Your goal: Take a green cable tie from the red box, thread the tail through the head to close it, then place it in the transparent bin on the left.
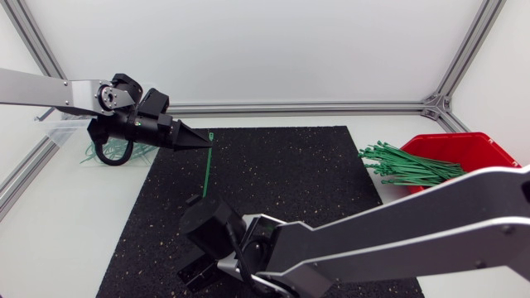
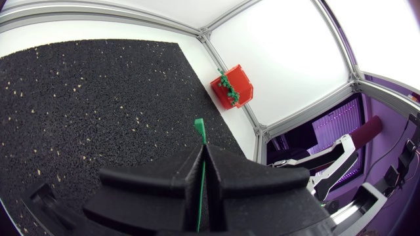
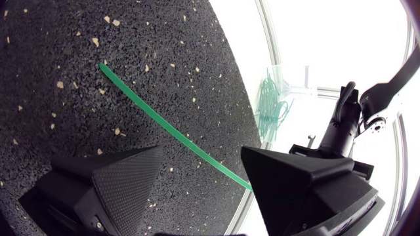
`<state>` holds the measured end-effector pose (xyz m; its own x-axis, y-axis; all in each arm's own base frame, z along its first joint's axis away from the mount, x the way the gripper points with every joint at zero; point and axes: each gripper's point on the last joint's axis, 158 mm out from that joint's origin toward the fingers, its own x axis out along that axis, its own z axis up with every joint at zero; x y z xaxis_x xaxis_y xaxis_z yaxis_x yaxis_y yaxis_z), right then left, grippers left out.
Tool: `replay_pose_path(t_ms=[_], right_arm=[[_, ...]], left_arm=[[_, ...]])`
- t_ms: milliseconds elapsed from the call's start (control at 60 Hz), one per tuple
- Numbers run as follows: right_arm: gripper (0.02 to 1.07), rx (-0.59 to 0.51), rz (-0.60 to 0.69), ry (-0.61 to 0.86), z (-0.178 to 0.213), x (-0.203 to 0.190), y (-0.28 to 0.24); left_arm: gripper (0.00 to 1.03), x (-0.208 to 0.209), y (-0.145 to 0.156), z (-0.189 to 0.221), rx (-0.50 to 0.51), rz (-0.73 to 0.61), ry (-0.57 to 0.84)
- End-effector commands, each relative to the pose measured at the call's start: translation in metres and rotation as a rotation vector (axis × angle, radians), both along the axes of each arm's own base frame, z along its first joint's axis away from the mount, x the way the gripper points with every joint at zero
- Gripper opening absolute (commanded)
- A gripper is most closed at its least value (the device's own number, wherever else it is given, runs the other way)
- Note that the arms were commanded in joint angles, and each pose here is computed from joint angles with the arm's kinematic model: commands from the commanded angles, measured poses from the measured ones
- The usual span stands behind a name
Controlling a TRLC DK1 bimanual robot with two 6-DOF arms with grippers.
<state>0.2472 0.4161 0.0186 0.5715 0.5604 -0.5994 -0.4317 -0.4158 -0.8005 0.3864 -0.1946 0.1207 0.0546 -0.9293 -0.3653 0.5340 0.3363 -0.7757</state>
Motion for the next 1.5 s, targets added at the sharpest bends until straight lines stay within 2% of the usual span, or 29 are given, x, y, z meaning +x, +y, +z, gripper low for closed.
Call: replay_pose_path(t_ms=[0, 233, 500, 817, 917, 1067, 1483], right_arm=[[0.88, -0.042, 0.028, -0.018, -0.016, -0.007, -0.004], [0.70, -0.056, 0.047, -0.028, -0.028, -0.011, -0.007], [0.66, -0.045, 0.092, -0.052, -0.030, -0.024, 0.002], [0.66, -0.078, 0.195, -0.125, -0.026, -0.030, 0.003], [0.68, -0.069, 0.253, -0.152, -0.022, -0.031, 0.006], [0.94, -0.046, 0.295, -0.189, -0.016, -0.026, 0.010], [0.94, -0.010, 0.447, -0.296, -0.004, -0.029, 0.015]], left_arm=[[0.04, 0.006, 0.001, -0.004, 0.006, -0.007, -0.015], [0.04, 0.004, 0.000, -0.005, 0.011, -0.020, -0.010], [0.04, 0.000, -0.002, -0.011, 0.016, -0.036, 0.004], [0.04, -0.008, -0.002, -0.015, 0.035, -0.061, 0.012], [0.04, -0.009, -0.002, -0.015, 0.039, -0.063, 0.019], [0.04, -0.017, -0.006, -0.014, 0.040, -0.089, 0.026], [0.04, -0.020, -0.011, -0.013, 0.041, -0.116, 0.028]])
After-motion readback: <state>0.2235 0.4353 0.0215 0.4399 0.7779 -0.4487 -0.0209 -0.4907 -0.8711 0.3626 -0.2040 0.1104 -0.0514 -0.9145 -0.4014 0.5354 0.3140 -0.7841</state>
